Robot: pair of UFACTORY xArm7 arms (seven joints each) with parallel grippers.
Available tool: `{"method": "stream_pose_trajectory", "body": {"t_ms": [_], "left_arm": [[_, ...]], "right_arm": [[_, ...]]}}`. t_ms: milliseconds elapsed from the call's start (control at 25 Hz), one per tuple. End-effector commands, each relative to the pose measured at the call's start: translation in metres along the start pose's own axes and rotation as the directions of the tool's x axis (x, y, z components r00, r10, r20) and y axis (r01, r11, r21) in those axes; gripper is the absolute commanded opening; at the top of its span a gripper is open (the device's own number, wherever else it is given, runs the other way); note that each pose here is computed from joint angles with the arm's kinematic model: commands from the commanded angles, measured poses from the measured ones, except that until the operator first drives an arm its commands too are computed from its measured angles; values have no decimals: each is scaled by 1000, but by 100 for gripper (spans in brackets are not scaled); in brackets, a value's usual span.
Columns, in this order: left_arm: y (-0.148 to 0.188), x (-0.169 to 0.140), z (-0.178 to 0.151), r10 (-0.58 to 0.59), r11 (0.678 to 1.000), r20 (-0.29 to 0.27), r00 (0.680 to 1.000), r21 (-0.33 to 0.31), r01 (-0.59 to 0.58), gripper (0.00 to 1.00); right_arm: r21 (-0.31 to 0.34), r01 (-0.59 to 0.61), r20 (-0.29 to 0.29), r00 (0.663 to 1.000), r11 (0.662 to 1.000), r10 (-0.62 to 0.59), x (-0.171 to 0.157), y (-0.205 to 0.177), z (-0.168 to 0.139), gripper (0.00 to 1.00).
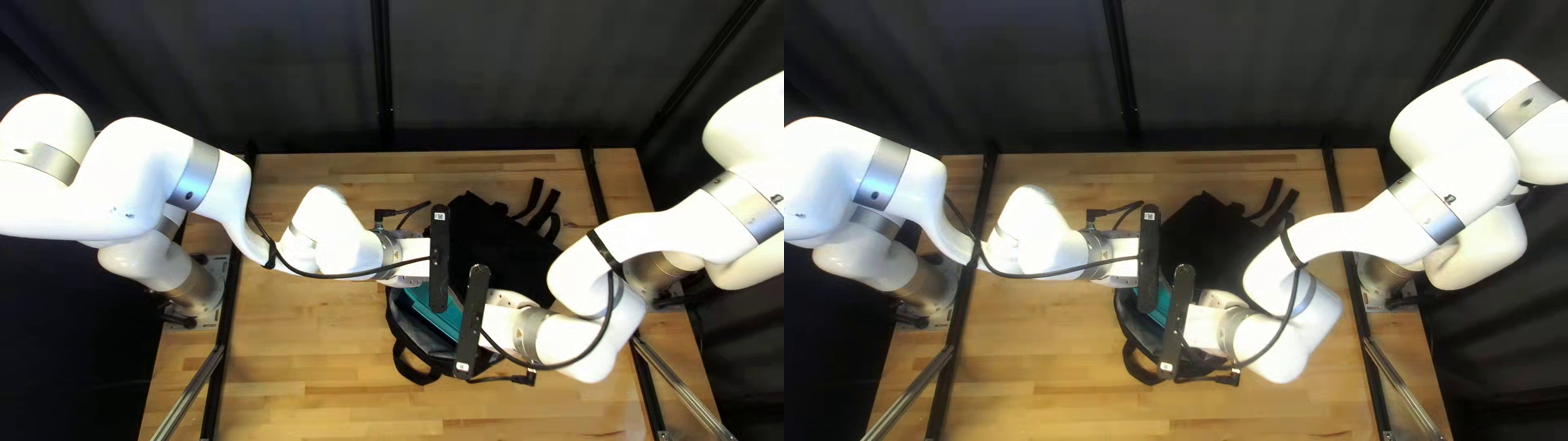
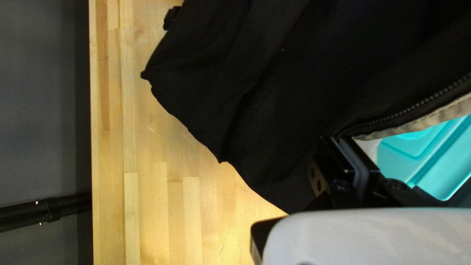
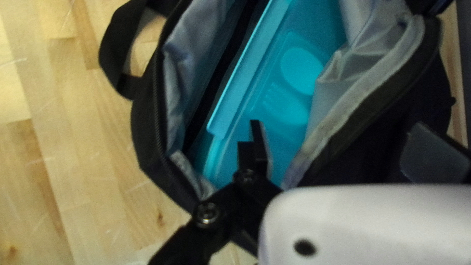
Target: Remove a lunch box from a kids backpack
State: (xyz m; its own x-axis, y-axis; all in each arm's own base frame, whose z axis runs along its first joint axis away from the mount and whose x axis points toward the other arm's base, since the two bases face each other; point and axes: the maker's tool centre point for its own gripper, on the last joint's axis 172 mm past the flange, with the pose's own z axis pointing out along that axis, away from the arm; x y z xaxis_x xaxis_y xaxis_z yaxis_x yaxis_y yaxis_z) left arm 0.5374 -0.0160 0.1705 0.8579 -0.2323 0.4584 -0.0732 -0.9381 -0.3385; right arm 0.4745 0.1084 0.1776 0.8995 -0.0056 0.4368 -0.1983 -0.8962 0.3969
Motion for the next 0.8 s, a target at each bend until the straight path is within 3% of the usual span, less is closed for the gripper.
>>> {"method": "stream_pose_trajectory", "body": {"t_ms": [40, 80, 120, 400, 800], "left_arm": [[2, 0, -2, -2, 1000, -10, 1000, -3, 2, 18], [5, -2, -5, -4, 1000, -18, 1000, -3, 4, 75], [8, -3, -8, -7, 1000, -25, 1000, -2, 7, 100], [45, -22, -36, -12, 1000, -93, 996, 21, 14, 100], [105, -33, -26, 32, 999, -189, 981, 41, -25, 100]], "right_arm": [[-3, -5, -3, 1000, 1000, 5, 2, 15, 3, 0], [-3, -6, -4, 1000, 1000, 6, 2, 18, 3, 0], [-4, -7, -4, 1000, 1000, 7, 2, 22, 4, 0], [-18, -7, -2, 1000, 1000, 7, 1, 38, 3, 0], [-40, -22, -2, 1000, 999, 22, 5, 63, -6, 0]]}}
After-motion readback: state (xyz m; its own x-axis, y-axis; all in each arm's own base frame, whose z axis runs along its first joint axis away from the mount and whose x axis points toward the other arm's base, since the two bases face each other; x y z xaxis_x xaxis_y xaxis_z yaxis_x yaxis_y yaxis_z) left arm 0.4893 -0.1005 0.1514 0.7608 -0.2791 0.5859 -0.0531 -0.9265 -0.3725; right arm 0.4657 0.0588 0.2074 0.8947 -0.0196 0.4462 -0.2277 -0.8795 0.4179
